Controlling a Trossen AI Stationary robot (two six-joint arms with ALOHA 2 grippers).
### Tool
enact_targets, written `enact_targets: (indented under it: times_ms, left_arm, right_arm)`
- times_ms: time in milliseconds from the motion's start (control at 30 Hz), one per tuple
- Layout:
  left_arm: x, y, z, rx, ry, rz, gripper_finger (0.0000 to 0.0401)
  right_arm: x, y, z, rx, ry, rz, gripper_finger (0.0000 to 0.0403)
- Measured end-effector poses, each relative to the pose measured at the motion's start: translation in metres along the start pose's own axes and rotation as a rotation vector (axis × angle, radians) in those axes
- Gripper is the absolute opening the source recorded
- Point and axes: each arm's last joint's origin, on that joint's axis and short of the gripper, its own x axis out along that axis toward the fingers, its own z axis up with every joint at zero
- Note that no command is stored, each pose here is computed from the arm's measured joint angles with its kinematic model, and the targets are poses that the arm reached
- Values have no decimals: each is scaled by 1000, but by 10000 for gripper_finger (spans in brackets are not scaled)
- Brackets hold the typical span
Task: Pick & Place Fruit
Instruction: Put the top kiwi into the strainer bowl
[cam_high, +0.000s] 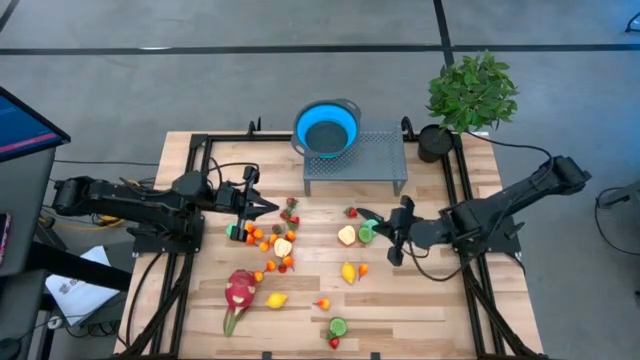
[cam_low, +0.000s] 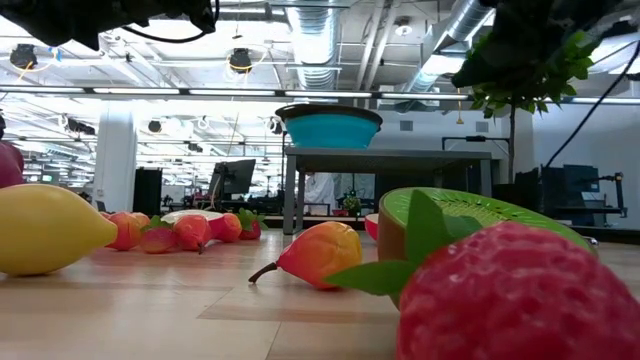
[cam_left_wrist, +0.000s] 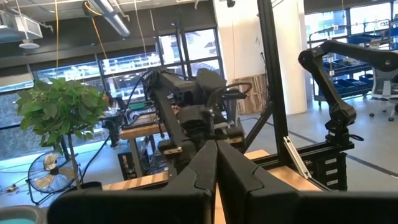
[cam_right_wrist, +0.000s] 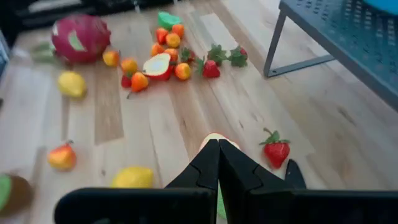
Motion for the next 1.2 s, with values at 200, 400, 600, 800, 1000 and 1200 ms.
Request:
enact_targets:
  times_ms: [200, 400, 600, 800, 1000, 1200]
  left_arm:
    - [0, 0, 0, -3, 0, 0, 3]
    - [0, 0, 0, -3, 0, 0, 3]
    - [0, 0, 0, -3, 0, 0, 3]
    - [0, 0, 0, -3, 0, 0, 3]
    - [0, 0, 0, -3, 0, 0, 3]
    - [0, 0, 0, -3, 0, 0, 3]
  right_arm:
    - [20, 5, -11, -127, 95, -18, 0]
    - [31, 10, -19, -233, 222, 171, 0]
    - [38, -1, -15, -209, 260, 243, 0]
    - [47, -17, -7, -221, 259, 305, 0]
    - [54, -35, -8, -210, 295, 344, 0]
    - [58, -47, -16, -152, 324, 302, 0]
